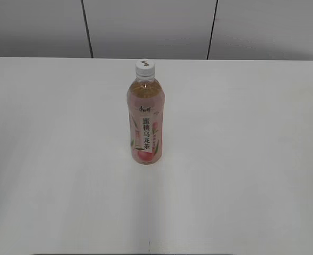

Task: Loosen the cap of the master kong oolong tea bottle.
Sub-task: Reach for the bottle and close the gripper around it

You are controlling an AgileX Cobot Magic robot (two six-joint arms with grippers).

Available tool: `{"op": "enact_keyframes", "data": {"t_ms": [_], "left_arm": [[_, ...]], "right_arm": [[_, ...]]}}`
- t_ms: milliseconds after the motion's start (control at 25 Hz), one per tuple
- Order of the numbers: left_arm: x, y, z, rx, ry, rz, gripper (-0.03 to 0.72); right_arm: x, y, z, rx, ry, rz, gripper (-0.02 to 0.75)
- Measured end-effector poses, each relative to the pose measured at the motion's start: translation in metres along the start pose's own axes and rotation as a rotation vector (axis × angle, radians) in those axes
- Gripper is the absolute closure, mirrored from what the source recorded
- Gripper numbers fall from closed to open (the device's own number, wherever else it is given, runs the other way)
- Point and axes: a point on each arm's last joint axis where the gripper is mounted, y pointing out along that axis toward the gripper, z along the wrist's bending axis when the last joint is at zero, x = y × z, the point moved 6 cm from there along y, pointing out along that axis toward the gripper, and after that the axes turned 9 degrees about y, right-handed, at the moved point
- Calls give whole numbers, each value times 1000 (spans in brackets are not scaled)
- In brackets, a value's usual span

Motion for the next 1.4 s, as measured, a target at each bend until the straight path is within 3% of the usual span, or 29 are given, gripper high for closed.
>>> {"op": "enact_keyframes", "data": {"t_ms": [240,440,760,920,1080,1200,1400], "left_arm": [[-46,35,1,21,-29,62,347],[-59,57,-4,-2,-5,74,333],[-81,110,-48,-172,98,131,330],[-89,132,-73,-243,158,93,326],[-100,148,-100,-331,206,44,221],[-110,158,-112,-374,171,23,132],[-122,168,-125,-425,156,-23,106]], "right_arm": [[0,0,0,0,0,-1,419],[0,0,0,0,0,-1,419],[0,0,0,0,0,-2,419],[0,0,0,0,0,-3,419],[1,0,0,0,0,-3,419],[1,0,0,1,0,-3,419],[1,0,0,1,0,-3,419]]}}
